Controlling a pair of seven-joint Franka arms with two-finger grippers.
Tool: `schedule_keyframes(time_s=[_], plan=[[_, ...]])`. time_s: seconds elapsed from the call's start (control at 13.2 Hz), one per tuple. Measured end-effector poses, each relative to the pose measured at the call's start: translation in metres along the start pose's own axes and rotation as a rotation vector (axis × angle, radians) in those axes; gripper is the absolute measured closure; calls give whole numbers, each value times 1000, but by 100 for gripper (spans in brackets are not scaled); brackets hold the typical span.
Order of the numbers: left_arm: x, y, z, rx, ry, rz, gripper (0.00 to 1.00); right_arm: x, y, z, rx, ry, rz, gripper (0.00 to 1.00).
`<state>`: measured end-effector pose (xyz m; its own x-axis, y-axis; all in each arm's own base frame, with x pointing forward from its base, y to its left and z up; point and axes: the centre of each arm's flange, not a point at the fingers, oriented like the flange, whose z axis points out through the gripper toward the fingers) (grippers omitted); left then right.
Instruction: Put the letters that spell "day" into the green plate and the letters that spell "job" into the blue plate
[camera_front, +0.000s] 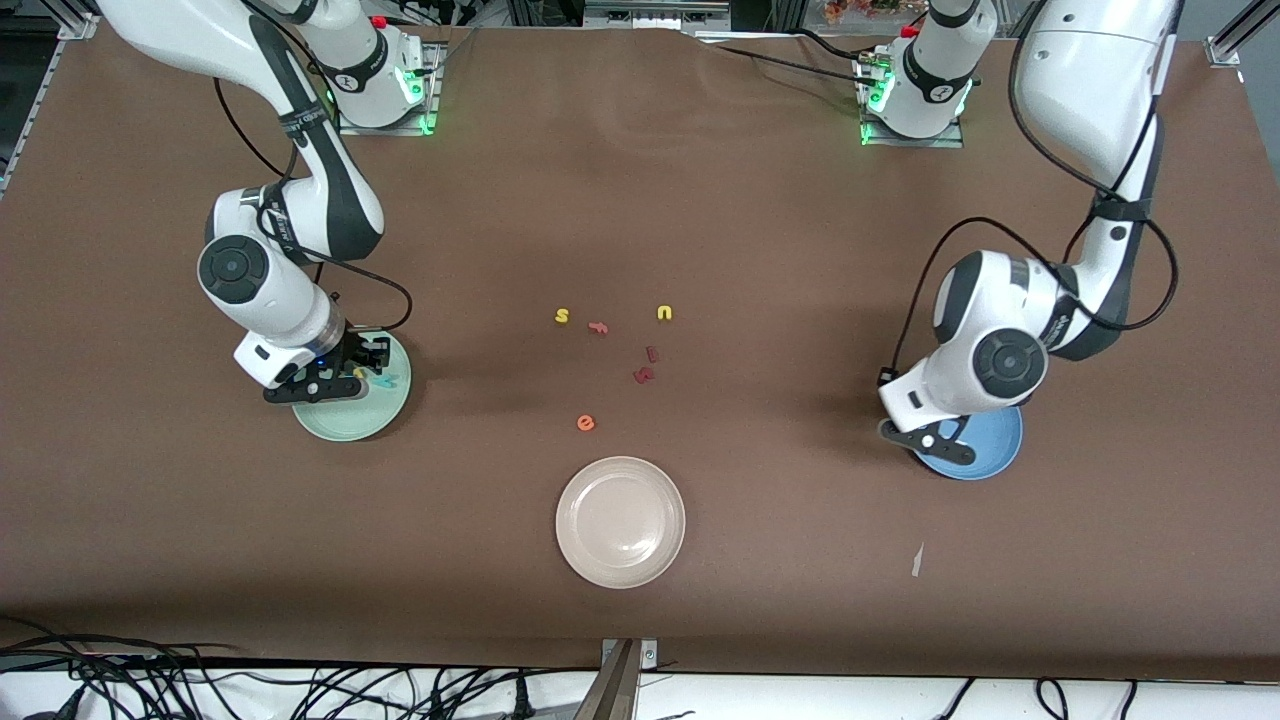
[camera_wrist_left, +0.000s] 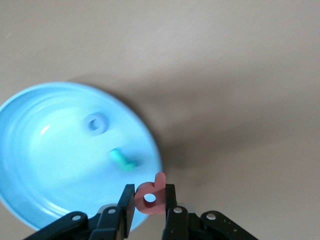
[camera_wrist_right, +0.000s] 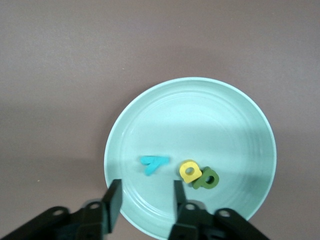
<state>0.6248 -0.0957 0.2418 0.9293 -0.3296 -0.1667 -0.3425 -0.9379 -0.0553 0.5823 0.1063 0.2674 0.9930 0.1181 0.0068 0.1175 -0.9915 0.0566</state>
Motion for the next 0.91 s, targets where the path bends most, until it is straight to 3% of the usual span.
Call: schedule_keyframes(time_s=[0.15, 0.23, 0.3, 0.38, 0.6, 0.83, 0.91], plan=[[-21, -24, 18, 0, 7, 16, 71, 0, 0, -2, 0, 2, 0, 26], [-27, -35, 24, -4, 14, 22, 69, 0, 0, -3, 1, 5, 1, 11], [-28, -39, 26, -5, 15, 16, 64, 1, 1, -6, 1, 11, 3, 1], [-30, -46, 27, -6, 16, 2, 63, 2, 5, -11, 0, 21, 10, 0], [-25, -73, 7, -6, 48, -68, 37, 5, 14, -47, -1, 54, 29, 0], [-18, -107, -40, -54, 64, -177, 4, 5, 20, -107, -8, 14, 70, 0], [-16, -114, -55, -64, 74, -192, 0, 3, 21, -132, -3, -1, 82, 0]])
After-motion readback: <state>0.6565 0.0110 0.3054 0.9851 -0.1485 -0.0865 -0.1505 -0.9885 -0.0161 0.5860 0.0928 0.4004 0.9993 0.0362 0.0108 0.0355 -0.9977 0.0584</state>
